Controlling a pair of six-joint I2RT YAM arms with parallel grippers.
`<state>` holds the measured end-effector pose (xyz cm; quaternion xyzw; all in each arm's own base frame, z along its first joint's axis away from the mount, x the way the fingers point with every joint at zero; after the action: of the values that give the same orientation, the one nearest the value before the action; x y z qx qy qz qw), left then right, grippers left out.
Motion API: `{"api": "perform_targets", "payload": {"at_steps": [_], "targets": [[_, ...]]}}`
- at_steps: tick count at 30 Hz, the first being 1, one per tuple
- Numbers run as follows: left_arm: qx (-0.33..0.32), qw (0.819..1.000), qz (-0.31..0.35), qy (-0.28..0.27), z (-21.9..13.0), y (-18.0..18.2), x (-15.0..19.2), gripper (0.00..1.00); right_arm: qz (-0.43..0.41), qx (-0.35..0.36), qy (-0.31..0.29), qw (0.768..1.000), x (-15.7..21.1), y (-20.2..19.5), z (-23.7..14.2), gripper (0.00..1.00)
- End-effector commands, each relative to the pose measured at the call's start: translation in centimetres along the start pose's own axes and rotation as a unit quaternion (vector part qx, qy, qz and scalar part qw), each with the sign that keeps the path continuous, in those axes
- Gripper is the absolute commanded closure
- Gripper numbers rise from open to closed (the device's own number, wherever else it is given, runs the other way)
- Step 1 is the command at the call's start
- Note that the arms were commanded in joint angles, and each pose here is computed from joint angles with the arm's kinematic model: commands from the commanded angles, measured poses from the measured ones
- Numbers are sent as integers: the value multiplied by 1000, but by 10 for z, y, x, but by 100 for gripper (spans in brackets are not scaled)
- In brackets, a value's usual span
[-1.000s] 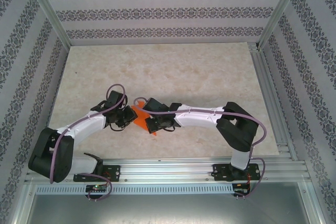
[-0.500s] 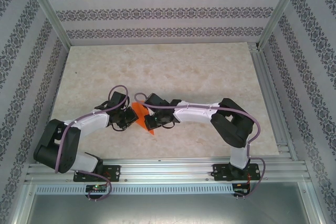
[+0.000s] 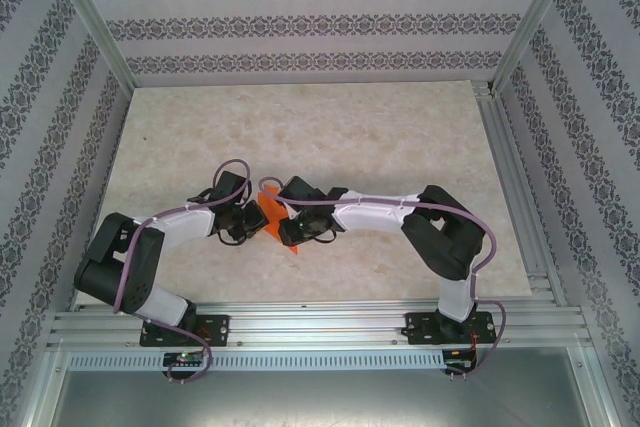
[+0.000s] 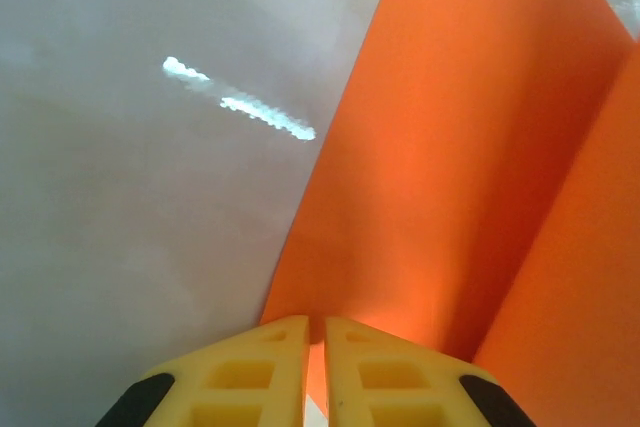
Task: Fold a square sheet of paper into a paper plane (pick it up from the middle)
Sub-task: Fourth fold the wing at the center of the table.
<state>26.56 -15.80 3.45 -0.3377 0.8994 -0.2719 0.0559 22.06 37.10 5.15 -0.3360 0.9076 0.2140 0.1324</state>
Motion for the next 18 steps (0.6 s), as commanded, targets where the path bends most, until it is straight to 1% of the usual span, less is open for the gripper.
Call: {"api": "perform_targets", "payload": {"at_steps": [1, 7, 12, 14, 18], "targets": [[29, 999, 19, 8, -1, -22, 3, 85, -32, 56, -20, 998, -11, -2, -14, 81], [23, 999, 22, 10, -2, -23, 3, 84, -59, 143, -19, 988, -11, -12, -20, 80], [27, 999, 17, 16, 1, -24, 4, 84, -76, 176, -12, 981, -9, -12, -21, 78], [29, 999, 18, 16, 0, -25, 4, 84, -80, 193, -9, 978, -8, -14, -21, 75], [30, 999, 17, 17, 1, -24, 4, 84, -86, 208, 3, 974, -5, -15, -15, 74]]}}
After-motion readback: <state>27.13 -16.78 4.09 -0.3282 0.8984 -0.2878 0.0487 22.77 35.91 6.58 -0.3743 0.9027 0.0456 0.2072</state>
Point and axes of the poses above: each hand's point on the last joint's axis, 136 mm out from that joint toward the fingers, its own z axis out along the fingers, its own y axis along the line the jaws close on, x = y × z, the point moved 2 cm from there along -z, back along the fingers, and after that the axes turned 10 degrees about -z, right-handed, at the moved point
